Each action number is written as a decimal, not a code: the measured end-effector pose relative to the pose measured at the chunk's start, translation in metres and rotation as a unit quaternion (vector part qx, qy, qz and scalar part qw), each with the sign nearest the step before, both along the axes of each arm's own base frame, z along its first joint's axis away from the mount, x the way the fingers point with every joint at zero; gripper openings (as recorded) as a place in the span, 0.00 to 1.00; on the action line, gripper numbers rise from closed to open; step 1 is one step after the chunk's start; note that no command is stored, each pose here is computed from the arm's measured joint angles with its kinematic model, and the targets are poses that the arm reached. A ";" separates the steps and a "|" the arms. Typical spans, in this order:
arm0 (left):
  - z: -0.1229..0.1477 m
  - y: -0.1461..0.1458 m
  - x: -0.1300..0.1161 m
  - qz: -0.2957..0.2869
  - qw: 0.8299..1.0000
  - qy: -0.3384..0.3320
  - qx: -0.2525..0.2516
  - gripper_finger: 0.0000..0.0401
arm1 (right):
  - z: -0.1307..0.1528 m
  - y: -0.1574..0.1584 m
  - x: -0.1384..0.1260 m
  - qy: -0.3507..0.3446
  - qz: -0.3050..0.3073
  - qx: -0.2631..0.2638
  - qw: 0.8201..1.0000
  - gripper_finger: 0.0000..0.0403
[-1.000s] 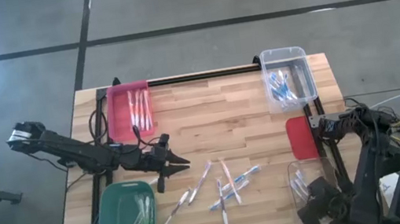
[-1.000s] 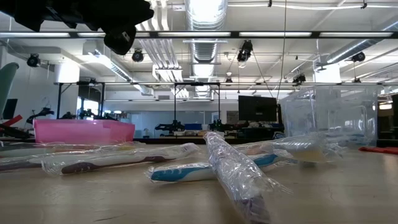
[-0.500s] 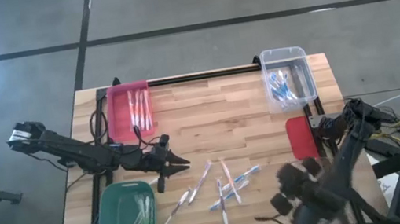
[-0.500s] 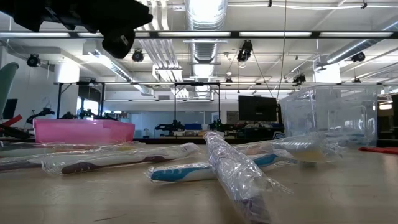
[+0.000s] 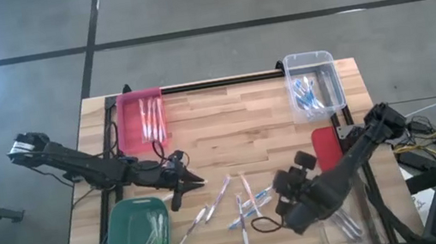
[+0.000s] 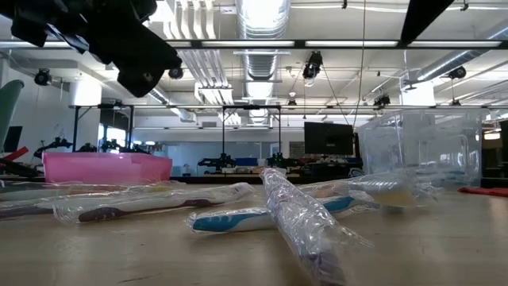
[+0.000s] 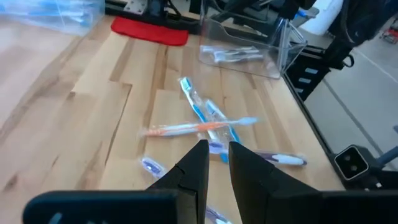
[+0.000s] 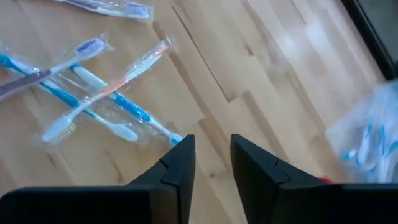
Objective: Pick & Place Toothbrushes
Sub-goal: Put the blue toothbrush into the top transparent bin
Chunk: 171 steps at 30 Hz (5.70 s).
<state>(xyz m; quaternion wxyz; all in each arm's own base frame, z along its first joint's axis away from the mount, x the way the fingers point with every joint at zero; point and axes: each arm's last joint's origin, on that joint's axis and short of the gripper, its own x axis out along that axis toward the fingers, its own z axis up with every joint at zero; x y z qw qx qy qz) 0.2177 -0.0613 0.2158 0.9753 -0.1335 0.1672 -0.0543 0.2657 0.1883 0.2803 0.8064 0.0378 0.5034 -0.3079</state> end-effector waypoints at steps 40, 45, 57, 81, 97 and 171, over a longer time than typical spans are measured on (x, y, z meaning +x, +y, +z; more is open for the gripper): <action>-0.002 0.022 0.005 0.048 0.999 0.009 0.015 0.17 | -0.104 -0.064 0.035 0.171 0.301 0.135 0.928 0.48; -0.005 0.022 0.007 0.051 0.999 0.017 0.005 0.17 | -0.117 -0.067 0.031 0.172 0.299 0.134 0.929 0.45; -0.006 0.022 0.007 0.052 0.998 0.020 0.005 0.17 | -0.143 -0.079 0.022 0.157 0.290 0.137 0.934 0.37; -0.007 0.022 0.007 0.052 0.998 0.021 0.005 0.17 | -0.101 -0.087 0.012 0.317 0.249 0.089 0.911 0.07; -0.006 0.020 0.007 0.054 0.992 0.037 -0.110 0.17 | -0.017 -0.076 0.035 0.258 0.254 0.072 0.929 0.06; 0.049 -0.030 0.139 -0.196 0.888 0.145 -0.390 0.07 | 0.030 0.019 0.018 0.111 0.441 -0.321 0.831 0.43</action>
